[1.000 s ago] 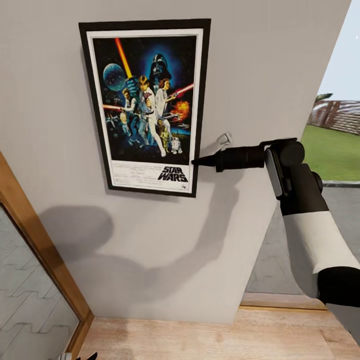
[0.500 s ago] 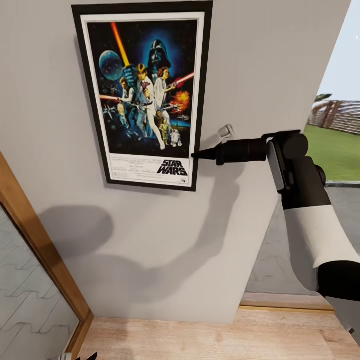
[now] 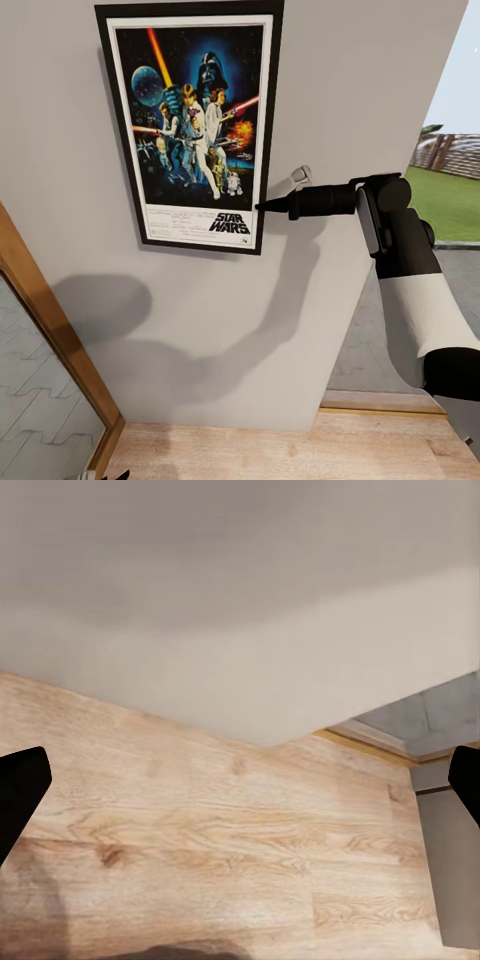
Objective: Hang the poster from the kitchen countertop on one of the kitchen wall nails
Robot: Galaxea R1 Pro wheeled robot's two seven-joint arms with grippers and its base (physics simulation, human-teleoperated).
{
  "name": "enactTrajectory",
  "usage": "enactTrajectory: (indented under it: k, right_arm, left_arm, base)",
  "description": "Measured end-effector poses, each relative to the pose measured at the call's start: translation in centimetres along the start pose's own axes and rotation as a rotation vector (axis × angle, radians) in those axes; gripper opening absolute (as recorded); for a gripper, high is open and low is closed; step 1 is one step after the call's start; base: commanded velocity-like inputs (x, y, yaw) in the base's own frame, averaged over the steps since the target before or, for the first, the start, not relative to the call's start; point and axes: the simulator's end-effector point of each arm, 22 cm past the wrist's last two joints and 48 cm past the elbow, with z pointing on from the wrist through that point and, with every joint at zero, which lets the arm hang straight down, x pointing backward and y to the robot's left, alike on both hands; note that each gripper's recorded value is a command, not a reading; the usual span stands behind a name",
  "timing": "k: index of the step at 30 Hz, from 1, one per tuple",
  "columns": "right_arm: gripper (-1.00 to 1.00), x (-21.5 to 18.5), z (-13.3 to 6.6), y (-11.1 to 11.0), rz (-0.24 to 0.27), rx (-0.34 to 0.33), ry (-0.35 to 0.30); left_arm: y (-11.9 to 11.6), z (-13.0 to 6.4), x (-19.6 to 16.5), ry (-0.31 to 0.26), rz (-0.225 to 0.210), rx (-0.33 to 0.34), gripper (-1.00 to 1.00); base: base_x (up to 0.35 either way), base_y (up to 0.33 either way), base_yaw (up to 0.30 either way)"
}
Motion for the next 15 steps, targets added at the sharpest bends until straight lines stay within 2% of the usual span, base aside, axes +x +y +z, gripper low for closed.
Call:
enactTrajectory:
  k: [15]
  right_arm:
    - [-1.00,0.03,0.02,-0.02,0.001,0.001,0.001]
  left_arm:
    - [0.00,0.00,0.01,0.000,0.000,0.000,1.00]
  base:
    - [0.000,0.000,0.000]
